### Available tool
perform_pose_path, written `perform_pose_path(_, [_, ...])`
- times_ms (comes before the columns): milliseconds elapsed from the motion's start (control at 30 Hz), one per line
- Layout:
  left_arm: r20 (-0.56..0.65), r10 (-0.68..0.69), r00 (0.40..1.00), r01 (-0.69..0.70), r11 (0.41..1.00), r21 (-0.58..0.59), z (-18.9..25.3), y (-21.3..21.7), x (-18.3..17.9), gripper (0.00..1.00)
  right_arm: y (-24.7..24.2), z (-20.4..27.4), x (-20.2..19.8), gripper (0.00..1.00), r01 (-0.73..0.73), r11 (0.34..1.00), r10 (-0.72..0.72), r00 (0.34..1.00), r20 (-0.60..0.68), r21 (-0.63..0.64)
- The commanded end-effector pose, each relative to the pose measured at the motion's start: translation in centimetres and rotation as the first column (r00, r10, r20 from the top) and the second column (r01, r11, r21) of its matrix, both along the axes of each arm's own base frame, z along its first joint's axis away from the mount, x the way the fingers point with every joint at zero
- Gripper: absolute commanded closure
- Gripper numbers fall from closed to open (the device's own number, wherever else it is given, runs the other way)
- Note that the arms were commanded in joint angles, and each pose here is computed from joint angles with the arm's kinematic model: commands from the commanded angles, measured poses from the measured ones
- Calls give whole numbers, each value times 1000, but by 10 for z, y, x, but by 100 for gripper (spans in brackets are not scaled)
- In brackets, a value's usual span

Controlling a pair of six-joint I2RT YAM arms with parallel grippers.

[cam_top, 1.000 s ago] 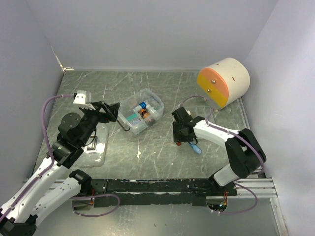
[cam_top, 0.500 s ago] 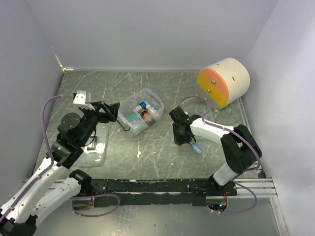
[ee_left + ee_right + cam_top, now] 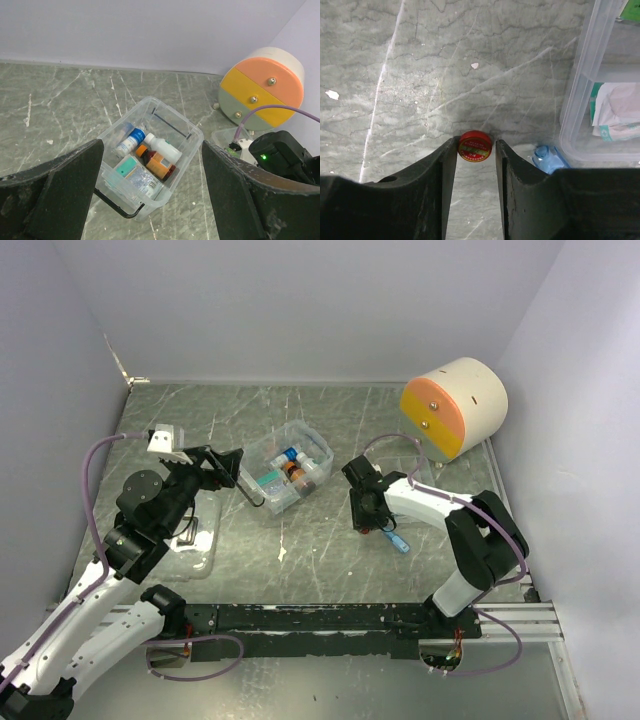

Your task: Organize the medicine kit

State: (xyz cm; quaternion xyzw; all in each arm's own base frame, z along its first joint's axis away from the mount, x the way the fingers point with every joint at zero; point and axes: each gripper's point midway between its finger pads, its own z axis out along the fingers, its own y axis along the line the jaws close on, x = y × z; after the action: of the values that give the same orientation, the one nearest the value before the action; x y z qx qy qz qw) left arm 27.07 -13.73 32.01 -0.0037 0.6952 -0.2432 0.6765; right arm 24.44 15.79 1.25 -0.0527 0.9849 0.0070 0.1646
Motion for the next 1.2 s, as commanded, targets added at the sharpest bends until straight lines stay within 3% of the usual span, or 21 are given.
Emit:
perform_pose_path(0, [45, 12, 999, -11, 1000, -25, 18, 4, -2, 9, 0, -1, 7, 62, 13, 1000, -13, 1000, 26, -15])
perform_pose_path(200, [46, 10, 999, -9, 1000, -25, 18, 4, -2, 9, 1, -4, 8, 63, 19, 1000, -19, 999, 32, -13])
perform_pose_path(367, [48, 14, 999, -12, 1000, -27, 19, 5, -3, 9, 0, 1, 11, 73, 35, 999, -34, 998, 56, -11])
perform_pose_path(667, [47, 15, 999, -14, 1000, -26, 19, 5, -3, 9, -21, 51, 31, 75, 154, 988, -150, 960, 237, 2])
perform_pose_path(833, [49, 13, 999, -11, 1000, -29, 19, 5, -3, 9, -66, 76, 44, 75, 307, 951, -301, 896, 326, 36])
perform_pose_path(1167, [48, 16, 999, -15, 1000, -27, 19, 6, -3, 9, -155, 89, 61, 75, 573, 799, -594, 702, 393, 184])
